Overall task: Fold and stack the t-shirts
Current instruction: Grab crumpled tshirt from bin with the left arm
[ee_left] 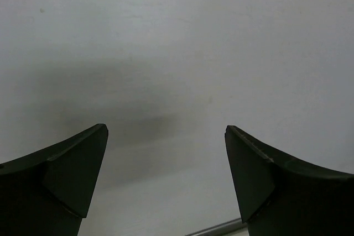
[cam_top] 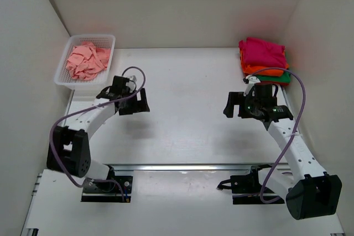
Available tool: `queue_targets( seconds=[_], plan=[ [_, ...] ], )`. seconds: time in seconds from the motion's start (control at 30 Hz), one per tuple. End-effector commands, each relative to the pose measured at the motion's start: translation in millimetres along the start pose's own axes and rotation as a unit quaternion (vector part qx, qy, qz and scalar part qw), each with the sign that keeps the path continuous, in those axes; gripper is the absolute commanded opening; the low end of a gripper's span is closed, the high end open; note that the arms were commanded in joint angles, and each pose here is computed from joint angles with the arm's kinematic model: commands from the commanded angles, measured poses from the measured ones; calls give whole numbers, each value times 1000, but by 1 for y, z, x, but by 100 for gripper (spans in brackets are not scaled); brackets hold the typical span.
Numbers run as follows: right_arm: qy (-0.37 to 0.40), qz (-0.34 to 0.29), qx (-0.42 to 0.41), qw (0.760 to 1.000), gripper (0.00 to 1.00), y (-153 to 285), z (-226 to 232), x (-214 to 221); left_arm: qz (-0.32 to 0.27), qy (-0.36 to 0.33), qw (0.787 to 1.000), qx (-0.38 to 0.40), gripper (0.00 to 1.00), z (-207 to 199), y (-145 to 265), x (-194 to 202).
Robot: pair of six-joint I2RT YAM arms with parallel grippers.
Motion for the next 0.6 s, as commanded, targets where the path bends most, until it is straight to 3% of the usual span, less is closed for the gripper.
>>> queue_targets(
  seconds=[0.0, 0.03, 0.1, 0.17, 0.2, 0.23, 0.27, 0.3, 0.33, 0.37, 0.4, 0.43, 0.5, 0.57],
  plan=[
    [12, -17, 3, 1000, 99, 1, -1, -13, -119, 76, 982, 128, 99, -14, 45, -30],
    [12, -17, 5, 1000, 99, 0, -2, -14, -128, 77, 977, 153, 99, -17, 51, -29],
    [11, -15, -2, 1000, 99, -3, 0, -14, -148, 96, 981, 87, 99, 1, 60, -49],
    [13, -18, -2, 1000, 99, -4, 1, -16, -198, 28, 980, -16, 99, 8, 78, -100],
    [12, -13, -5, 1000, 99, -6, 2, -16, -167, 18, 985, -43, 99, 11, 66, -104],
    [13, -10, -8, 1000, 99, -8, 3, -17, -186, -4, 979, -77, 99, 12, 69, -134],
    [14, -10, -6, 1000, 99, -11, 4, -20, -200, -12, 975, -98, 79, 15, 72, -164],
    [19, -11, -11, 1000, 99, -11, 5, -22, -203, -4, 973, -114, 27, 23, 72, -177],
    [14, -5, -13, 1000, 99, -15, 6, -21, -220, 4, 966, -139, 3, 29, 69, -205],
    [21, -16, -15, 1000, 99, -15, 7, -27, -259, 15, 953, -158, 0, 32, 91, -236],
    [22, -22, -16, 999, 99, -15, 8, -32, -227, 24, 957, -181, 0, 47, 68, -240],
    [21, -20, -15, 999, 99, -17, 7, -32, -219, 33, 955, -196, 31, 57, 59, -260],
    [18, -26, -15, 999, 99, -18, 5, -39, -240, 70, 950, -188, 68, 67, 45, -283],
    [23, -26, -17, 999, 100, -21, 3, -42, -235, 129, 946, -183, 73, 112, 31, -291]
  ],
)
Point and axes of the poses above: each gripper's point midway between its finger pads, its own y axis back along the fingers, its own z axis along the line the jaws close on, x = y × z, the point moved 5 cm from there along y, back along the fingers, and after that the axes turned 3 degrees about y, right-handed, at the moved point
